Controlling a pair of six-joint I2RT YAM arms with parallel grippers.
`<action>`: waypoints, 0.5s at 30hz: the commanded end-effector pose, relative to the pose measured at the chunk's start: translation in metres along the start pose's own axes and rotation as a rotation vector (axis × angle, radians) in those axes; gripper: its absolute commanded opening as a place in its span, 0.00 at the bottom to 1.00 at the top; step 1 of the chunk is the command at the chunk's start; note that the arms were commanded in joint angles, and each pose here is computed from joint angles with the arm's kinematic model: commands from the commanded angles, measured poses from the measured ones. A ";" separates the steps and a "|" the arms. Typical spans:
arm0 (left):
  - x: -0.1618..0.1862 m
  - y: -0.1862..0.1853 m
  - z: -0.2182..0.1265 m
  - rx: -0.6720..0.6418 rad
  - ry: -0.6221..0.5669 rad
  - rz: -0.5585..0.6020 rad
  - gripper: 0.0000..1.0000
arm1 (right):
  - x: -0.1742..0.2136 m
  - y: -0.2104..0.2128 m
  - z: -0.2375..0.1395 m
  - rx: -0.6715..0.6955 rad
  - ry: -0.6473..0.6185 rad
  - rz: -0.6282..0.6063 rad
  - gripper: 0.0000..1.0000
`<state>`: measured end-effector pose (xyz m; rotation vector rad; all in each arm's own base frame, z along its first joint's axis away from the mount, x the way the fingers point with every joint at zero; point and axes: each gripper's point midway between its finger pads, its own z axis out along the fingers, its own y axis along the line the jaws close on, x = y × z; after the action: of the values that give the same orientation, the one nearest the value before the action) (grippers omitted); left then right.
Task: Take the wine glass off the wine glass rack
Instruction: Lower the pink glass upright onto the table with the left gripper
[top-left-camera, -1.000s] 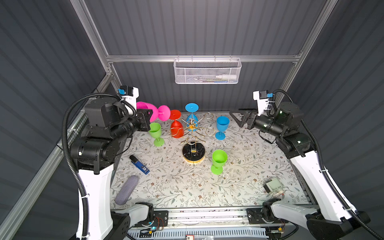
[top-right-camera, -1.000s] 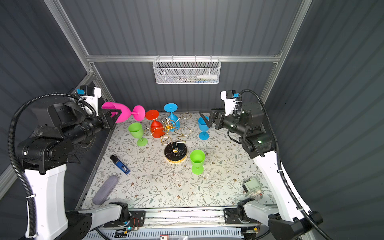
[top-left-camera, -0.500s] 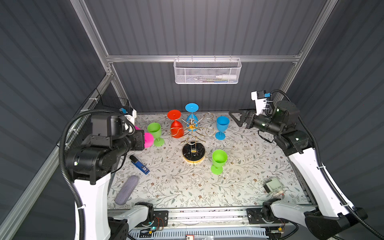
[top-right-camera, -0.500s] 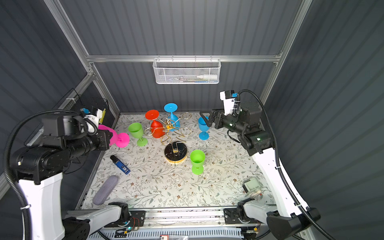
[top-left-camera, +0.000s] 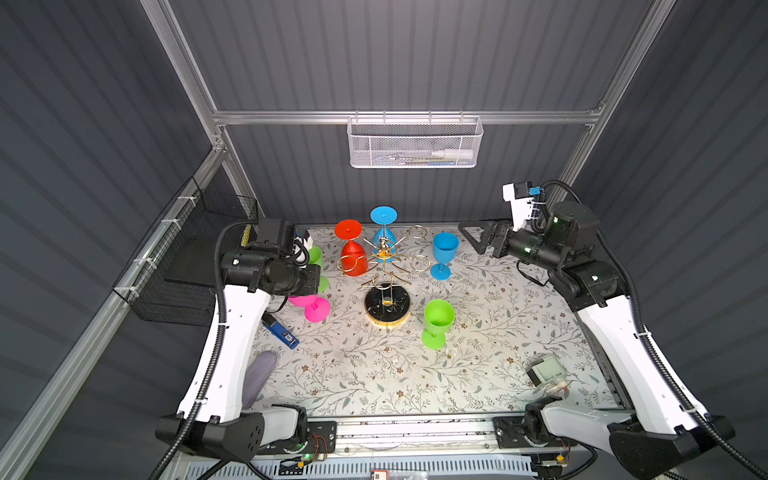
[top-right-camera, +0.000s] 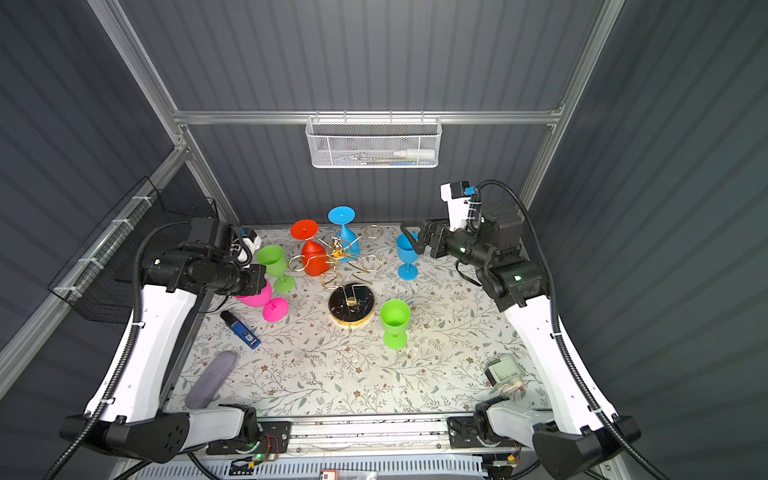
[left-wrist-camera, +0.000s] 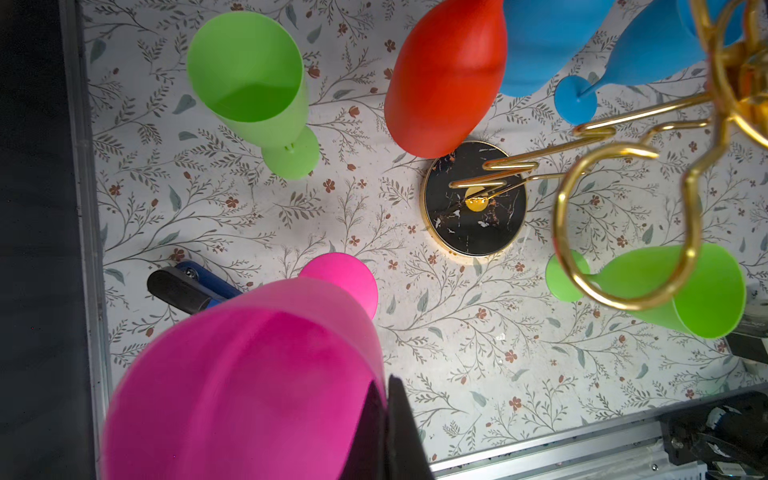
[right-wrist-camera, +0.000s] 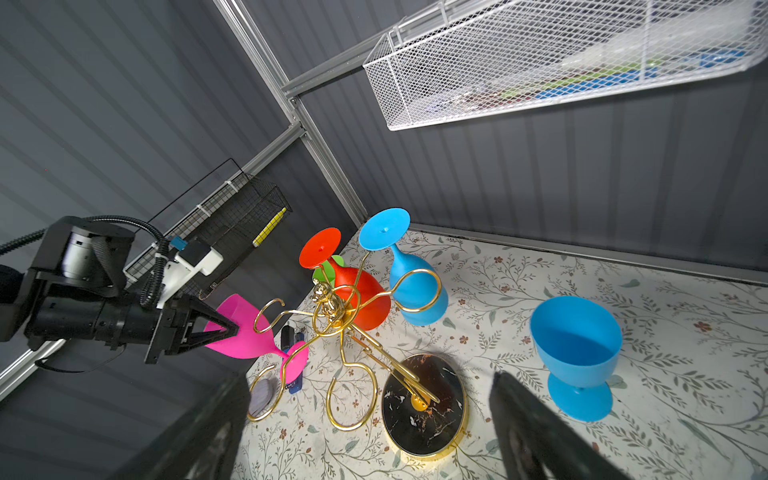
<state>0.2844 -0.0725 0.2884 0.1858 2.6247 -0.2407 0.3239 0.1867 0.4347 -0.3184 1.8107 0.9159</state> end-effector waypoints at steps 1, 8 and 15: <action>-0.013 -0.003 0.021 0.035 -0.013 -0.010 0.00 | 0.006 -0.006 -0.002 0.014 0.007 -0.002 0.92; -0.025 0.007 0.066 -0.006 0.032 -0.054 0.00 | 0.012 -0.013 -0.003 0.022 0.010 0.018 0.93; -0.020 0.017 0.101 -0.044 0.081 -0.090 0.00 | 0.015 -0.021 -0.004 0.035 0.008 0.034 0.93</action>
<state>0.3438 -0.0795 0.2150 0.1097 2.7301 -0.2149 0.3307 0.1741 0.4075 -0.2688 1.8672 0.8931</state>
